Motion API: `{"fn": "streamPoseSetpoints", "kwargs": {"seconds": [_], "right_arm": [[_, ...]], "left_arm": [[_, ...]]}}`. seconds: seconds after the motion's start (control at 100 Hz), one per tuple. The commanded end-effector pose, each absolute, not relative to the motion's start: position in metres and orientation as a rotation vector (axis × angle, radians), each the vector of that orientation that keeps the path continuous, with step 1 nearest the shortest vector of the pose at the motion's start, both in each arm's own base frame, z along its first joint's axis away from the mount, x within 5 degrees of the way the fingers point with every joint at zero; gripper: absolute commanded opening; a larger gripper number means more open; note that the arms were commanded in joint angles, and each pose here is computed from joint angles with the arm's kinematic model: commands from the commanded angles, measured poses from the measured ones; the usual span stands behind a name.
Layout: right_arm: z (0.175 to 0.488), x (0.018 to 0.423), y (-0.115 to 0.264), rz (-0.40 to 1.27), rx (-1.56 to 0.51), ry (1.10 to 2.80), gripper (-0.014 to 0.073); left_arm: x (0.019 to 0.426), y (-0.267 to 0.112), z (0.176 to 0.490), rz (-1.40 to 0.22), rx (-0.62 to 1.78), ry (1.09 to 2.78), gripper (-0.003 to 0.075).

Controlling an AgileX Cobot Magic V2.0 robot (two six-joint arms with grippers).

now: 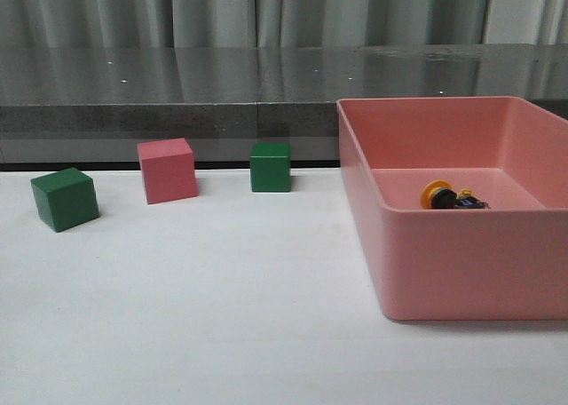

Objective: Place and stand button with both arms

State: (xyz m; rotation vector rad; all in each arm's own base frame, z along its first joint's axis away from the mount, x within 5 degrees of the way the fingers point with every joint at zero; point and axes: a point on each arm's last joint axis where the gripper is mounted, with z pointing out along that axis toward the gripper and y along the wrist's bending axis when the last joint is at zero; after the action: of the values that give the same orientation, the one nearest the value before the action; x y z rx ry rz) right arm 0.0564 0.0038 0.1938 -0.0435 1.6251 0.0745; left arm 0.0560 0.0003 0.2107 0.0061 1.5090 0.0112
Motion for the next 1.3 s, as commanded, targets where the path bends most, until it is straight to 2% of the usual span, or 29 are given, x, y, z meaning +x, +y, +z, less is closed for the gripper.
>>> {"fn": "streamPoseSetpoints", "kwargs": {"seconds": [0.0,0.11,0.2,0.35,0.59,0.77,0.91,1.15,1.29], "right_arm": [[0.207,0.055,0.004,0.072,-0.052,1.506,-0.0062],[0.210,0.054,0.004,0.074,-0.054,1.477,-0.0062],[0.218,0.053,0.005,0.083,-0.059,1.384,-0.0062],[0.246,0.047,0.005,0.146,-0.015,1.270,-0.0062],[0.307,0.063,0.005,0.148,0.007,1.423,-0.0062],[0.353,0.115,0.010,0.144,0.014,1.553,-0.0062],[0.367,0.168,0.015,0.211,0.080,1.671,-0.0062],[0.358,0.256,0.051,0.294,0.019,1.853,-0.0062],[0.336,0.298,0.074,0.241,-0.124,1.940,-0.0062]], "left_arm": [[0.055,-0.001,0.205,-0.003,0.009,1.439,-0.0020],[0.055,-0.001,0.205,-0.003,0.009,1.439,-0.0020],[0.055,-0.001,0.205,-0.003,0.009,1.439,-0.0020],[0.055,-0.001,0.205,-0.003,0.009,1.439,-0.0020],[0.055,-0.001,0.205,-0.003,0.009,1.439,-0.0020],[0.055,-0.001,0.205,-0.003,0.009,1.439,-0.0020],[0.055,-0.001,0.205,-0.003,0.009,1.439,-0.0020],[0.055,-0.001,0.205,-0.003,0.009,1.439,-0.0020],[0.055,-0.001,0.205,-0.003,0.009,1.439,-0.0020]]}}
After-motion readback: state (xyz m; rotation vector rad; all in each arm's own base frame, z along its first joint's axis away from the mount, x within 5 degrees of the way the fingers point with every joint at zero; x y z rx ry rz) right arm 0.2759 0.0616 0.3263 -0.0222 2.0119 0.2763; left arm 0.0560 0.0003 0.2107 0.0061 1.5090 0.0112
